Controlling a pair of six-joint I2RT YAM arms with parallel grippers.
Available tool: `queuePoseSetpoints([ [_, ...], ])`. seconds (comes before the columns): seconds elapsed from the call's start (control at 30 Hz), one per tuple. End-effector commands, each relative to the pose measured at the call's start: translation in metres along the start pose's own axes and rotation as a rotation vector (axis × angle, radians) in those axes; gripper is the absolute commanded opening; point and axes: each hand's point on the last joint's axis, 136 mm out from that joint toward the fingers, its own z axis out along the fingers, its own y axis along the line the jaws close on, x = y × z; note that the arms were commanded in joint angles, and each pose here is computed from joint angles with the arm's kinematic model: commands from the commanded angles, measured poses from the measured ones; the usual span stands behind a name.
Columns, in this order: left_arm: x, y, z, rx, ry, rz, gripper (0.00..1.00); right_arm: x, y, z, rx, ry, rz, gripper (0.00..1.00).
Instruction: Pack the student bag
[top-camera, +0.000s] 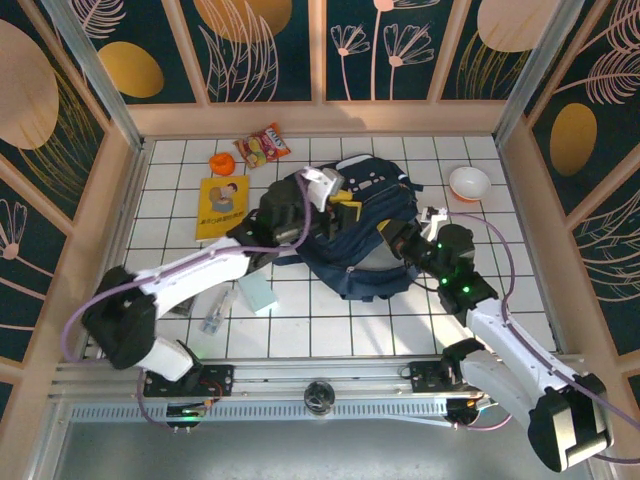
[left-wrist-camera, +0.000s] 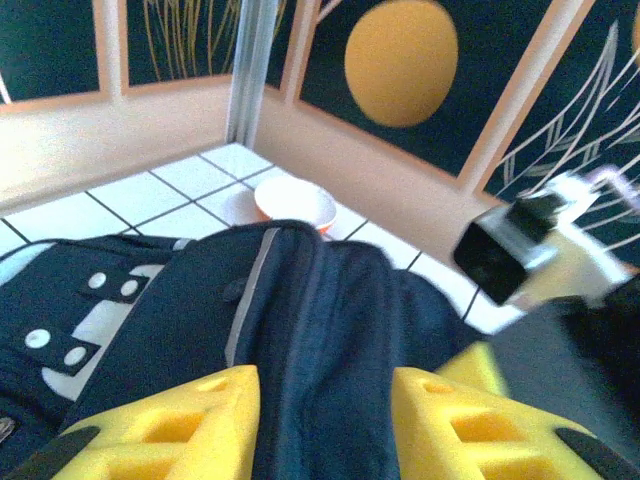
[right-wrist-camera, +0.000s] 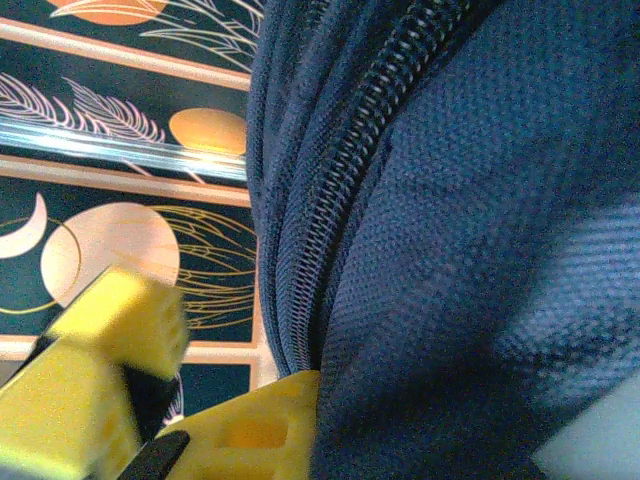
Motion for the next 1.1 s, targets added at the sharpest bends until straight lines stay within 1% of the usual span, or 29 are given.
queuePoseSetpoints([
  [0.0, 0.026, 0.008, -0.030, -0.070, 0.069, -0.093, 0.41, -0.020, 0.046, -0.002, -0.142, -0.087, -0.059, 0.10],
  [0.1, 0.051, 0.007, -0.054, -0.098, 0.125, -0.172, 0.41, -0.020, 0.053, 0.000, -0.161, -0.090, -0.068, 0.07],
  [0.2, 0.078, -0.007, -0.072, -0.072, 0.171, -0.255, 0.40, -0.019, 0.057, 0.003, -0.154, -0.096, -0.078, 0.06],
  [0.3, 0.104, -0.020, -0.083, -0.044, 0.234, -0.302, 0.42, -0.017, 0.059, 0.005, -0.144, -0.095, -0.089, 0.06],
  [0.4, 0.124, -0.025, -0.089, -0.034, 0.290, -0.327, 0.43, -0.015, 0.060, 0.006, -0.142, -0.096, -0.094, 0.06],
  [0.57, 0.135, -0.036, -0.081, 0.023, 0.341, -0.334, 0.43, -0.013, 0.060, 0.009, -0.140, -0.089, -0.100, 0.06],
  [0.67, 0.138, -0.042, -0.074, 0.044, 0.373, -0.312, 0.43, -0.012, 0.062, 0.010, -0.145, -0.083, -0.101, 0.06],
  [0.87, 0.141, -0.048, -0.064, 0.061, 0.390, -0.301, 0.44, -0.010, 0.063, 0.011, -0.146, -0.076, -0.107, 0.07],
  [1.07, 0.135, -0.052, -0.056, 0.051, 0.386, -0.261, 0.44, -0.008, 0.064, 0.013, -0.149, -0.067, -0.107, 0.07],
])
